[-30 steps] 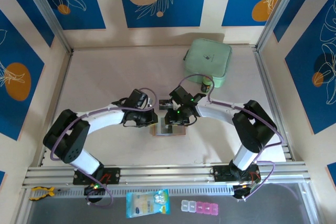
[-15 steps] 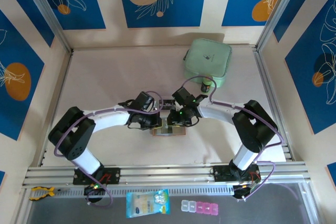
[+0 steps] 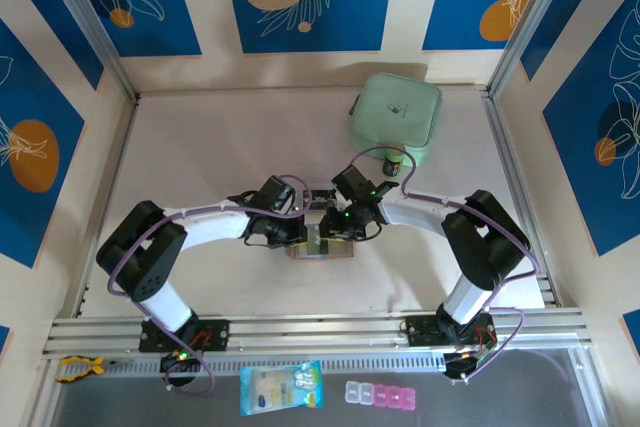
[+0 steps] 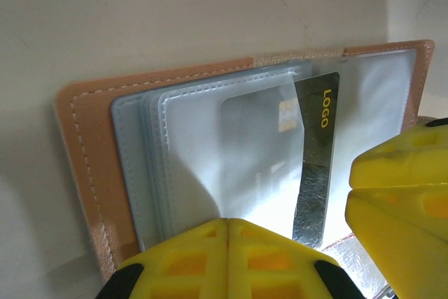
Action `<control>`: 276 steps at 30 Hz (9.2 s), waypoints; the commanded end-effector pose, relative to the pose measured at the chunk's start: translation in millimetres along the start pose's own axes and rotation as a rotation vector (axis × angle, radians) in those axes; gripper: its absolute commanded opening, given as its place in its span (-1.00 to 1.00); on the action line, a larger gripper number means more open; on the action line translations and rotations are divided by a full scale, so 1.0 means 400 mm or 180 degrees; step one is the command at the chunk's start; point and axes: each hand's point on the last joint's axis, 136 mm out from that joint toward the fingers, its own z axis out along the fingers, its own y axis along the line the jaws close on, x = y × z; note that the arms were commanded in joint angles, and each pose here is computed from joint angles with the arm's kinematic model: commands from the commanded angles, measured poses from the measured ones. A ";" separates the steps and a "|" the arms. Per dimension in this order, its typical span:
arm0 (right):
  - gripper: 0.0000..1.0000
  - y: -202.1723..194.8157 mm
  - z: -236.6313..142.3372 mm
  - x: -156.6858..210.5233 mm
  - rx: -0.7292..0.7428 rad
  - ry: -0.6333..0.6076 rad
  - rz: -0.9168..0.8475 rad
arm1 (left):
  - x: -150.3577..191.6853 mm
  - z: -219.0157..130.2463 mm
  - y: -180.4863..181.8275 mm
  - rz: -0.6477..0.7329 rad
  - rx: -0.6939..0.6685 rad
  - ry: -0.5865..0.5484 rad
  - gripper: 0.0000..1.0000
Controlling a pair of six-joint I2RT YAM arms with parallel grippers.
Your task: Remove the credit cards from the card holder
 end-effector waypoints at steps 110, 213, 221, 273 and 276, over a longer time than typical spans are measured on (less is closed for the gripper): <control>-0.95 0.009 -0.209 -0.050 -0.0301 -0.0331 -0.0978 | -0.020 -0.026 -0.024 0.0043 -0.0072 -0.0056 -0.85; -0.53 0.096 -0.122 -0.034 -0.0570 -0.0455 -0.0255 | 0.004 -0.027 0.065 -0.0072 -0.0203 -0.0078 -0.96; -0.47 0.102 -0.088 -0.021 -0.0544 -0.0350 -0.0222 | 0.004 -0.028 0.068 -0.0051 -0.0250 -0.0062 -0.95; -0.26 0.082 0.046 0.021 -0.0338 0.0175 -0.0026 | 0.024 -0.011 0.097 -0.0064 -0.0334 0.0017 -0.96; -0.26 0.073 0.046 0.024 -0.0281 0.0185 -0.0022 | 0.023 -0.012 0.096 -0.0061 -0.0336 0.0015 -0.96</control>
